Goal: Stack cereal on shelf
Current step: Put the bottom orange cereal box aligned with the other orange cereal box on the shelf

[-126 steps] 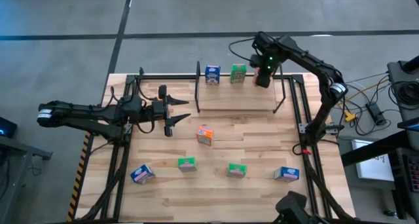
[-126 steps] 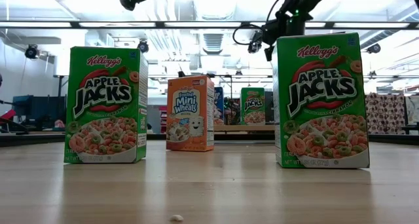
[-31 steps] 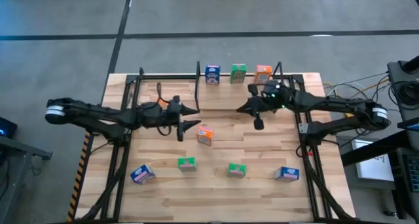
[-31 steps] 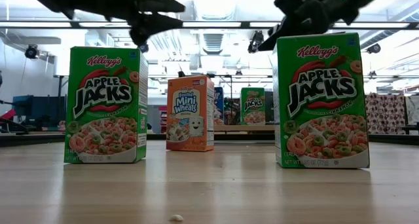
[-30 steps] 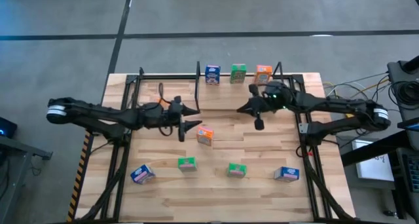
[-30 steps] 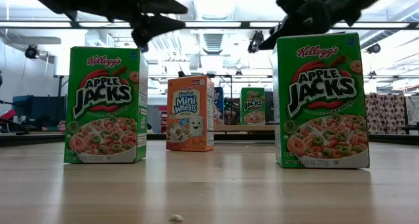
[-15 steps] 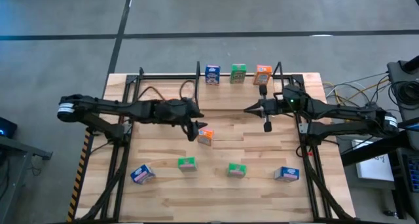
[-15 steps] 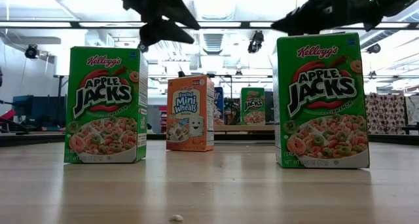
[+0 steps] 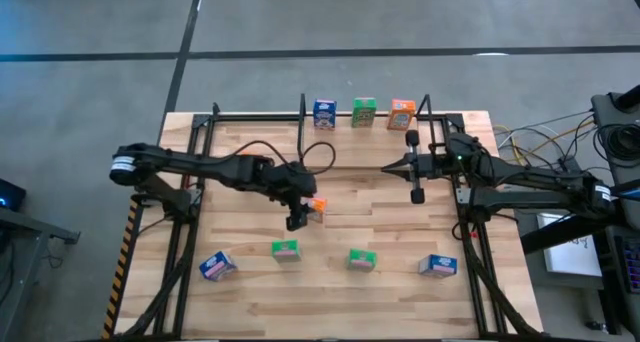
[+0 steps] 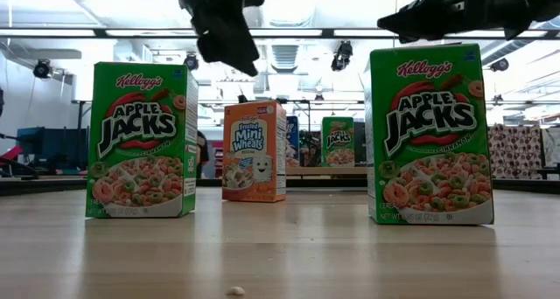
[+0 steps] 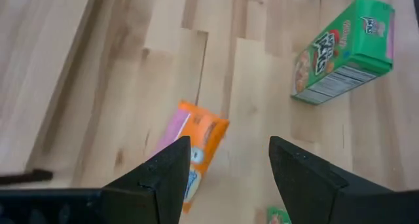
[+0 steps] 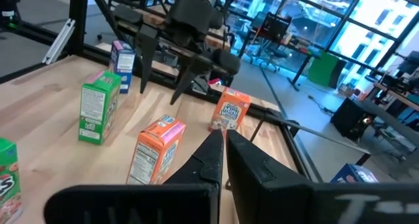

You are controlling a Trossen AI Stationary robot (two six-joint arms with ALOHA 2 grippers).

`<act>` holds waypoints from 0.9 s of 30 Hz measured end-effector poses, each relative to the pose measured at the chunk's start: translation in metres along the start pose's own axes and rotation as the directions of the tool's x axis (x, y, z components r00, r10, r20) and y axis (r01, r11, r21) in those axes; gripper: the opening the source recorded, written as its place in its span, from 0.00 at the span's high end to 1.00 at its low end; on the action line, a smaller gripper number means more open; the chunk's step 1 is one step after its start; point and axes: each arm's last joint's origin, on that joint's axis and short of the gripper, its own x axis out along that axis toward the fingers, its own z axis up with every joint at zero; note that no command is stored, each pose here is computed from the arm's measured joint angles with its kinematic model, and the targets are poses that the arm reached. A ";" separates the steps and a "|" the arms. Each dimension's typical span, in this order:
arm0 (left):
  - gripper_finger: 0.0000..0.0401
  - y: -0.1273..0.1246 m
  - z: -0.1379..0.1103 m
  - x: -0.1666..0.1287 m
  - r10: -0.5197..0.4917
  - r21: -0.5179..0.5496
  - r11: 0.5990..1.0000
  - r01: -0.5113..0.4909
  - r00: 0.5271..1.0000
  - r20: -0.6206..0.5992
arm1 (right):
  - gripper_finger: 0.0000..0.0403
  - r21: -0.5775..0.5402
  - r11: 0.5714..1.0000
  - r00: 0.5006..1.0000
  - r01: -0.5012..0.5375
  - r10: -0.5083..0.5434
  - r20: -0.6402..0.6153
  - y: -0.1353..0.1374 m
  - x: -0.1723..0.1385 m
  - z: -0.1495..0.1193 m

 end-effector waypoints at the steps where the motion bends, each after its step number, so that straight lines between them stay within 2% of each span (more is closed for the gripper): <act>1: 0.52 0.000 0.002 0.001 0.001 0.017 1.000 -0.001 1.000 -0.001 | 0.97 0.001 1.000 1.000 -0.001 0.001 -0.002 0.000 0.000 0.000; 5: 0.49 -0.001 0.010 0.002 0.006 0.073 0.997 -0.005 1.000 -0.019 | 0.97 0.005 1.000 1.000 -0.003 0.003 -0.009 0.000 0.001 -0.001; 15: 0.28 0.001 0.000 0.031 0.033 0.208 0.978 -0.010 0.994 -0.105 | 0.97 0.012 1.000 1.000 -0.010 0.010 -0.025 0.001 0.000 -0.003; 20: 0.27 0.004 -0.001 0.039 0.052 0.243 0.970 -0.024 0.993 -0.108 | 0.97 0.013 1.000 1.000 -0.010 0.011 -0.026 0.001 0.000 -0.003; 27: 0.31 0.007 -0.004 0.049 0.095 0.281 0.958 -0.056 0.987 -0.127 | 0.97 0.014 1.000 1.000 -0.010 0.011 -0.027 0.001 0.000 -0.003</act>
